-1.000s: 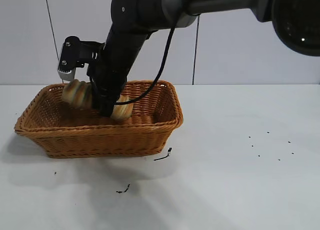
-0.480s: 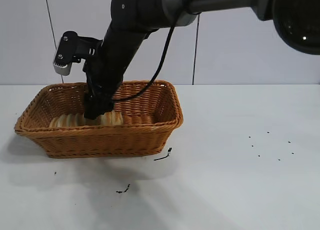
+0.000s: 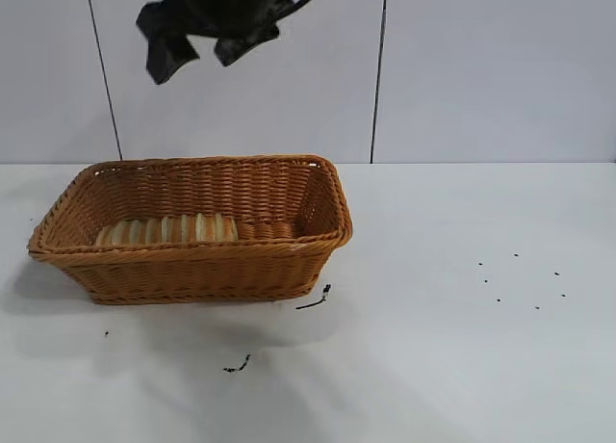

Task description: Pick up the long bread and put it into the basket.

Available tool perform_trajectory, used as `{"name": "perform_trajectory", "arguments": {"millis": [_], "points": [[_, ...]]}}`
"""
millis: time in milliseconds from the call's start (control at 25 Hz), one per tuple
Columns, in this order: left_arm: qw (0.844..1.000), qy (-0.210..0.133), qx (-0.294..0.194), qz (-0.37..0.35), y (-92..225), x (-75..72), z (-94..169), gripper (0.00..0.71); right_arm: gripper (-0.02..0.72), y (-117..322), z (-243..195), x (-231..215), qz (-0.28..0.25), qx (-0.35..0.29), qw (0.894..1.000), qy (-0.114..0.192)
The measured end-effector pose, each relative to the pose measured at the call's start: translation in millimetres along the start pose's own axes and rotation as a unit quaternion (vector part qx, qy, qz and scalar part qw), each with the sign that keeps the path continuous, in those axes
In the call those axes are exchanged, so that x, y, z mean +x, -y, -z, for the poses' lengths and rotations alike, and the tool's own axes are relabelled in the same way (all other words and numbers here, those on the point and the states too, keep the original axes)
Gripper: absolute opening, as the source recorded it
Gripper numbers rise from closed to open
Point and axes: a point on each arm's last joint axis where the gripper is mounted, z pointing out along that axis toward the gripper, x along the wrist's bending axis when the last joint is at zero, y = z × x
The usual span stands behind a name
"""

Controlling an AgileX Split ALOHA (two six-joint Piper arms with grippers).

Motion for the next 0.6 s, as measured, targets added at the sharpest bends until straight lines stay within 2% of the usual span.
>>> {"name": "perform_trajectory", "arguments": {"millis": [160, 200, 320, 360, 600], "points": [[1.000, 0.000, 0.000, 0.000, 0.0, 0.0, 0.0, 0.696, 0.588, 2.7, 3.9, -60.6, -0.030, 0.028, 0.997, 0.060], [1.000, 0.000, 0.000, 0.000, 0.0, 0.0, 0.0, 0.696, 0.588, 2.7, 3.9, -60.6, -0.030, 0.028, 0.997, 0.060], [1.000, 0.000, 0.000, 0.000, 0.0, 0.0, 0.0, 0.696, 0.588, 6.3, 10.7, -111.9, -0.069, 0.035, 0.993, 0.094], [1.000, 0.000, 0.000, 0.000, 0.0, 0.0, 0.0, 0.696, 0.588, 10.1, 16.0, -141.0, -0.093, 0.039, 0.989, 0.111], [1.000, 0.000, 0.000, 0.000, 0.0, 0.0, 0.0, 0.696, 0.588, 23.1, 29.4, -196.5, -0.142, 0.053, 0.978, 0.142]]}}
